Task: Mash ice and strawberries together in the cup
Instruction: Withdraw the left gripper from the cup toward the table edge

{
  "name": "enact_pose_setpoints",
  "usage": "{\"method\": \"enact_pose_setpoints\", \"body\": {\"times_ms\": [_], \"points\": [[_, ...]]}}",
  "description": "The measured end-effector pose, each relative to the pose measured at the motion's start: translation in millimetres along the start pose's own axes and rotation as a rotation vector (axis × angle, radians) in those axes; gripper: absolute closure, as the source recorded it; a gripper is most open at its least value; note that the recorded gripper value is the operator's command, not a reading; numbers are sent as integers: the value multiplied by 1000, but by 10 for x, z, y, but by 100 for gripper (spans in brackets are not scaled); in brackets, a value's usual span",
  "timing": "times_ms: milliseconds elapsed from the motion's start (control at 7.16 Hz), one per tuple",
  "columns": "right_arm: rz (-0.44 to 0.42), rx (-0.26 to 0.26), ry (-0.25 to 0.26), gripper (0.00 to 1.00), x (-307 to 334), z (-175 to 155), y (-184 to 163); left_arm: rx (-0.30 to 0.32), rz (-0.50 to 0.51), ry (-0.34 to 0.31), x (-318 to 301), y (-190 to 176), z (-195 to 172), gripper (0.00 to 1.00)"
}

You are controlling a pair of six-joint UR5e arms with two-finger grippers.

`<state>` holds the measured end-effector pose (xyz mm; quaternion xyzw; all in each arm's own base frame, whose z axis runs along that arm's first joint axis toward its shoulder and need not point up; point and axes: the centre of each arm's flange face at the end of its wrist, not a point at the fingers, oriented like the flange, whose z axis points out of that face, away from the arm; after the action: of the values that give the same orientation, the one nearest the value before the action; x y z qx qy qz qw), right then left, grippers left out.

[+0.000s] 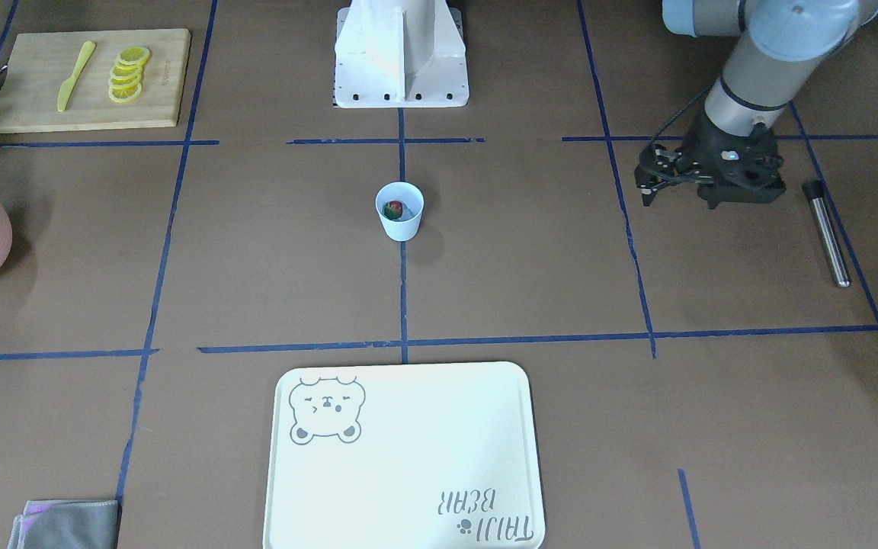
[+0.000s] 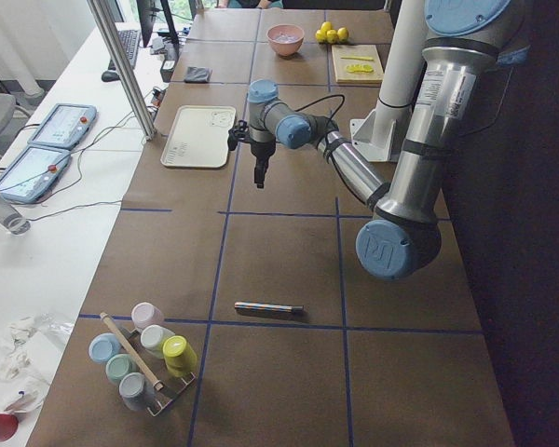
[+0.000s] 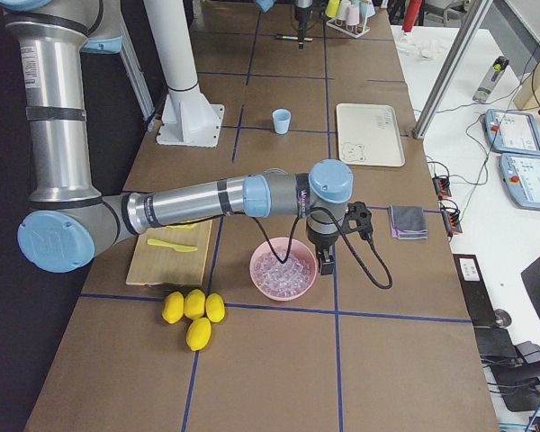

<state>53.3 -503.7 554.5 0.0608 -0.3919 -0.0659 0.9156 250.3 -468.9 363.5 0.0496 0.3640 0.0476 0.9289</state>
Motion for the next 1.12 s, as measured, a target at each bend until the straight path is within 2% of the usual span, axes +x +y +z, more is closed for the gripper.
{"method": "enact_pose_setpoints", "body": {"times_ms": [419, 838, 1117], "points": [[10, -2, 0, 1, 48, 11, 5, -10, 6, -32, -1180, 270, 236, 0], [6, 2, 3, 1, 40, -7, -22, 48, -5, 24, -2302, 452, 1041, 0], [5, 3, 4, 1, 39, -11, -26, 66, -29, 19, -2663, 476, 1173, 0]]}}
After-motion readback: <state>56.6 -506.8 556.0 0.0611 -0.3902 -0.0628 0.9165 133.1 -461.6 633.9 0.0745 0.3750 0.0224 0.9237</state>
